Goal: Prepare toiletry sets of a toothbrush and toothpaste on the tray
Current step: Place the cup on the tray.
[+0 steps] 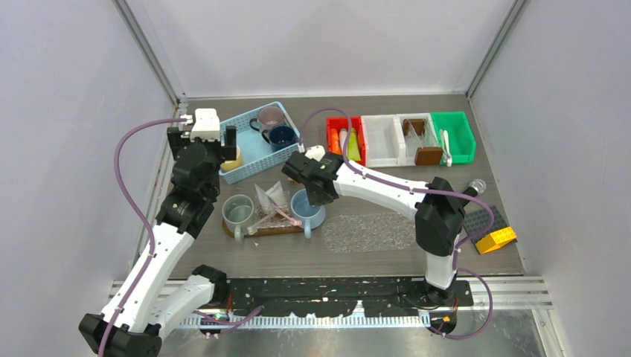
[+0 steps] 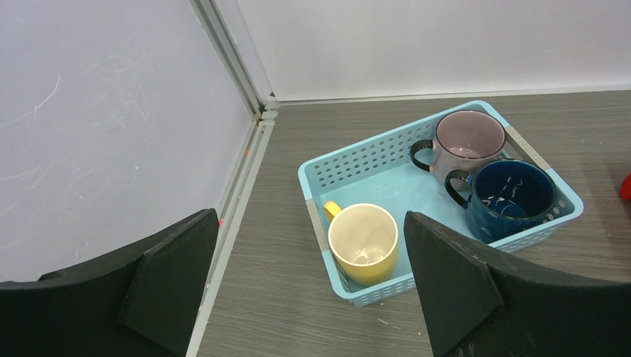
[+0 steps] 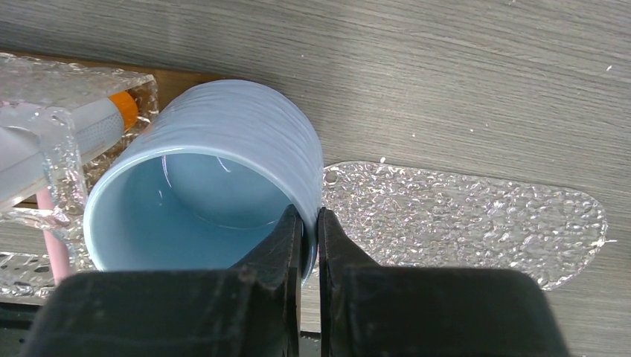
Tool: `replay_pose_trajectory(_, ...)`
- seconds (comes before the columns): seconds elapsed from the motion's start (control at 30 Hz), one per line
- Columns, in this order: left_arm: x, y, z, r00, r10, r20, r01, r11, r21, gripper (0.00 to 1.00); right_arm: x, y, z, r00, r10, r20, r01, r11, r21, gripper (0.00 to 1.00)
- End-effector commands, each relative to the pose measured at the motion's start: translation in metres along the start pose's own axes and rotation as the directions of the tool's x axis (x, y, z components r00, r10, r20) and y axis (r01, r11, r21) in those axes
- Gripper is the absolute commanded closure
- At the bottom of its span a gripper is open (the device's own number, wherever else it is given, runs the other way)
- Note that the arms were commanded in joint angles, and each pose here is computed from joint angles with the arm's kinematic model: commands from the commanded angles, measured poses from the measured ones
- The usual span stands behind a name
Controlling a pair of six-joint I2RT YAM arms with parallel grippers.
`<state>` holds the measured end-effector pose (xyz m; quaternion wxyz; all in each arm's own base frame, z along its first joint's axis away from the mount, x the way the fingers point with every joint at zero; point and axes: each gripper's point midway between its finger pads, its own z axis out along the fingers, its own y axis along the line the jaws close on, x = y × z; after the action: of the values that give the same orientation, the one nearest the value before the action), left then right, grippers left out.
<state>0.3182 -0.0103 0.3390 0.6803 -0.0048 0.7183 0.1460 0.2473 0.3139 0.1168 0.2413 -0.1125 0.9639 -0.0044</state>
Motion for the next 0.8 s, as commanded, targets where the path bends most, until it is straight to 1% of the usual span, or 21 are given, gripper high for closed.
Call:
replay_pose_trajectory(0.0,-0.015,0.008,-0.001,0.998,-0.035,0.057,0.037,0.999,-0.030,0.00,-0.019,0.007,-0.006,0.994,0.068,0.083,-0.066,0.998,-0.020,0.94)
replay_pose_trajectory(0.2,-0.014,0.008,0.000,0.998,-0.032,0.055,0.034,0.999,-0.031,0.00,-0.016,0.010,-0.003,0.995,0.065,0.071,-0.064,0.998,-0.021,0.85)
replay_pose_trajectory(0.77,-0.017,0.010,-0.002,0.997,-0.034,0.063,0.036,0.999,-0.033,0.00,-0.015,0.021,0.001,0.993,0.099,0.067,-0.095,0.994,-0.060,0.84)
